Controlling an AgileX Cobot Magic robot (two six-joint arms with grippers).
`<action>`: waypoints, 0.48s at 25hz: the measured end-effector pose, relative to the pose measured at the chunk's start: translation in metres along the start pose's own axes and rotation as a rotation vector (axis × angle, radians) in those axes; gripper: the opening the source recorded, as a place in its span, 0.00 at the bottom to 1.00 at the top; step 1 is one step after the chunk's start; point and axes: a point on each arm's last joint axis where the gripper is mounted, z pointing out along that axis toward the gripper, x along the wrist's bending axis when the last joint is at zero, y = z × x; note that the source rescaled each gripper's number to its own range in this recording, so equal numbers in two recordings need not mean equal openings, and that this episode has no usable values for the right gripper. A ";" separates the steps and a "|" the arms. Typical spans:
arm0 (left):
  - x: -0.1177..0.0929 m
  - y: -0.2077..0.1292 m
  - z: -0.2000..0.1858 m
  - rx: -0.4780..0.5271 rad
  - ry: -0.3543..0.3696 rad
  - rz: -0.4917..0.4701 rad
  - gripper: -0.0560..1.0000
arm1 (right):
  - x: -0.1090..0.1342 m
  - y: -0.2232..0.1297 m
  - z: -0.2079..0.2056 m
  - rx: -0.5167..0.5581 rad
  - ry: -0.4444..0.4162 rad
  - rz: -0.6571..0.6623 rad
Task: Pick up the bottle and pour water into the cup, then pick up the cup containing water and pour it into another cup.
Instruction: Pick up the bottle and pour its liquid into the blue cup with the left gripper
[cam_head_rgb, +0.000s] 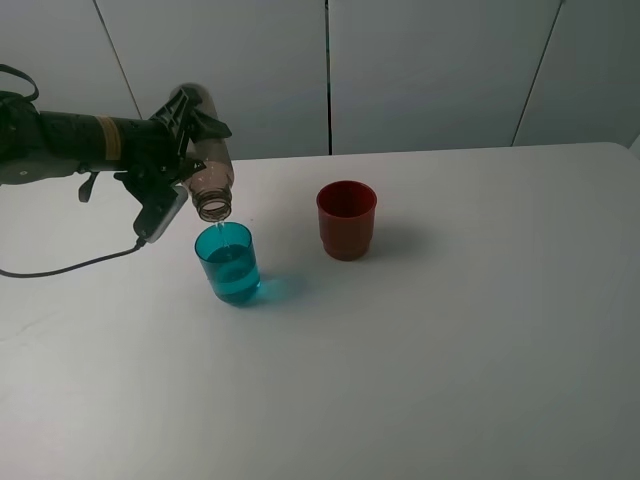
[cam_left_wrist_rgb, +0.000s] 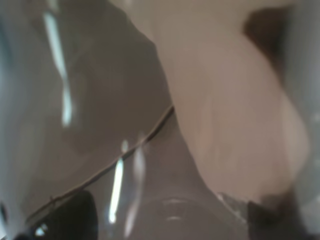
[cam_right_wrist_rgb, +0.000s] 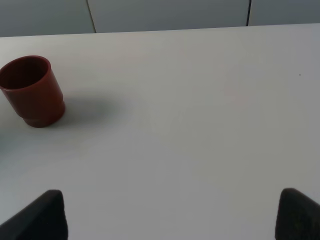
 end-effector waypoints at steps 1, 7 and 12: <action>0.000 0.001 0.000 -0.001 0.001 0.008 0.05 | 0.000 0.000 0.000 0.000 0.000 0.000; 0.001 0.001 0.001 0.001 0.004 0.024 0.05 | 0.000 0.000 0.000 0.000 0.000 0.000; 0.002 0.002 0.001 -0.001 0.005 0.043 0.05 | 0.000 0.000 0.000 0.000 0.000 0.000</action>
